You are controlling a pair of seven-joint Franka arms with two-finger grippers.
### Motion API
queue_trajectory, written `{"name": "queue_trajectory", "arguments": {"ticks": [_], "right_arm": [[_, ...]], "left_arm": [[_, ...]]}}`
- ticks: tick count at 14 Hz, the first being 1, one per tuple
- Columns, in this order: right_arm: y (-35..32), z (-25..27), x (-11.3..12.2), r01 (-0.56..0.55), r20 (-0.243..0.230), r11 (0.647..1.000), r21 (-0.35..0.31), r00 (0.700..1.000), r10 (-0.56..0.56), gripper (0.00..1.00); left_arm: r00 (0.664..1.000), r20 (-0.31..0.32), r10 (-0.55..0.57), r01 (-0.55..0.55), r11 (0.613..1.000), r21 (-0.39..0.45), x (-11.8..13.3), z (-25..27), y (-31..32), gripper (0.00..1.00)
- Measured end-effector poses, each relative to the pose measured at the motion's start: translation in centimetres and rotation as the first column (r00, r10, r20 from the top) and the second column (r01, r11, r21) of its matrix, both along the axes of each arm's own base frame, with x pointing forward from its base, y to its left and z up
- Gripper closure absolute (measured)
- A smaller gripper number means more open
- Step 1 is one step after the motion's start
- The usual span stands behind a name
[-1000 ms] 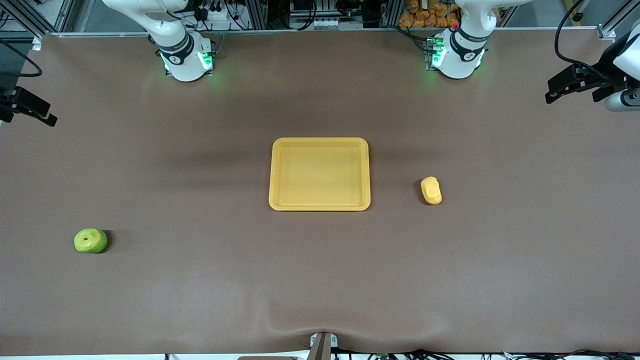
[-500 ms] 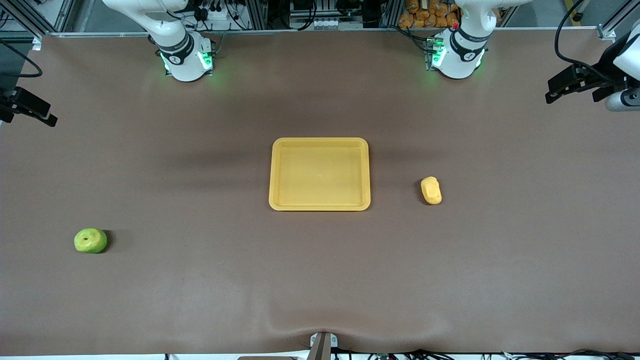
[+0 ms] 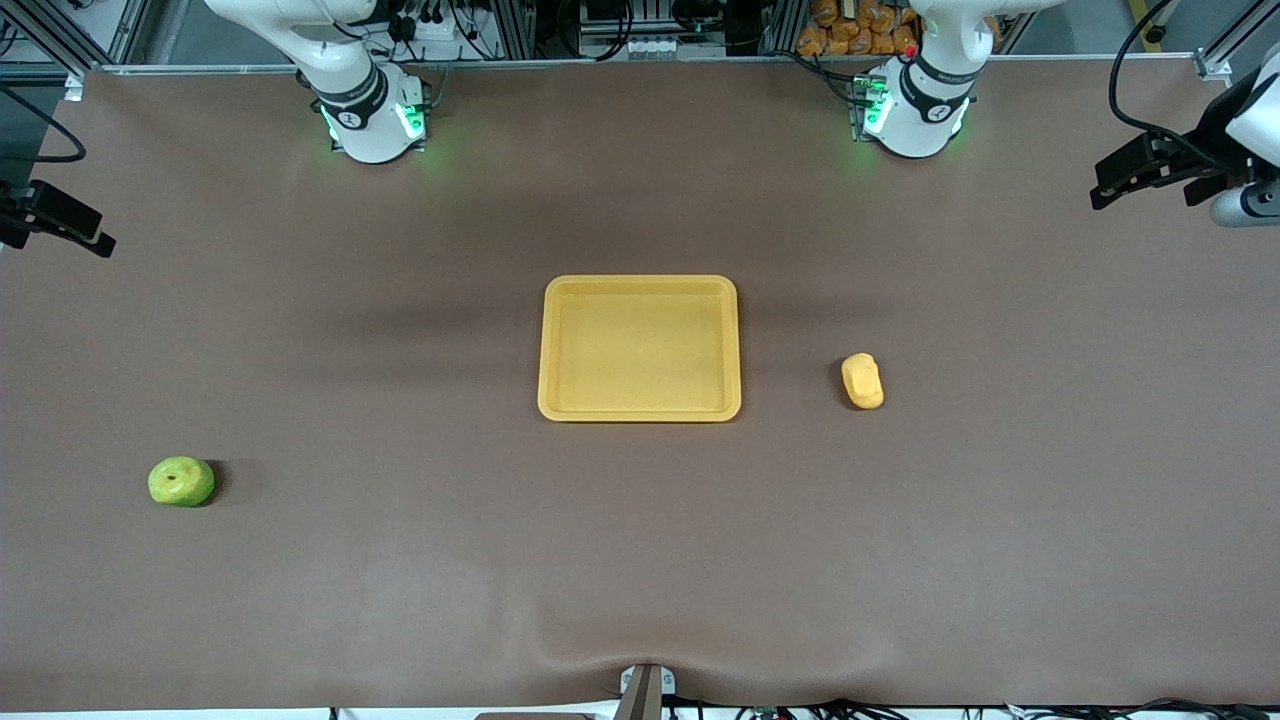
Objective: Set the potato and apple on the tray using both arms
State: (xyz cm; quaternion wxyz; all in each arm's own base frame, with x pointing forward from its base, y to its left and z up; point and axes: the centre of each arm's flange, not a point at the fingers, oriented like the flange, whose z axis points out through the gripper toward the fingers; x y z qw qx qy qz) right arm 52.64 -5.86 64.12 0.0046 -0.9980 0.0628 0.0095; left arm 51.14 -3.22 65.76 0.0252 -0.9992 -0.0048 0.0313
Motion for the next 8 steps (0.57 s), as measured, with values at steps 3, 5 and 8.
{"name": "queue_trajectory", "arguments": {"ticks": [3, 5, 8], "right_arm": [[0.0, -0.4, 0.2, 0.000, -0.007, 1.000, -0.001, 1.000, 0.000, 0.00], [0.0, -1.0, 0.6, 0.001, -0.018, 1.000, -0.002, 1.000, -0.001, 0.00], [-0.1, -2.2, 1.3, 0.002, -0.036, 1.000, -0.004, 0.999, -0.002, 0.00]], "left_arm": [[1.000, -0.003, 0.000, 0.000, 1.000, 0.000, 0.1, -0.2, 0.0, 0.00], [1.000, -0.005, 0.000, 0.000, 1.000, 0.000, 0.2, -0.2, 0.0, 0.00], [1.000, -0.011, 0.000, 0.000, 1.000, -0.001, 0.4, -0.6, 0.0, 0.00]]}}
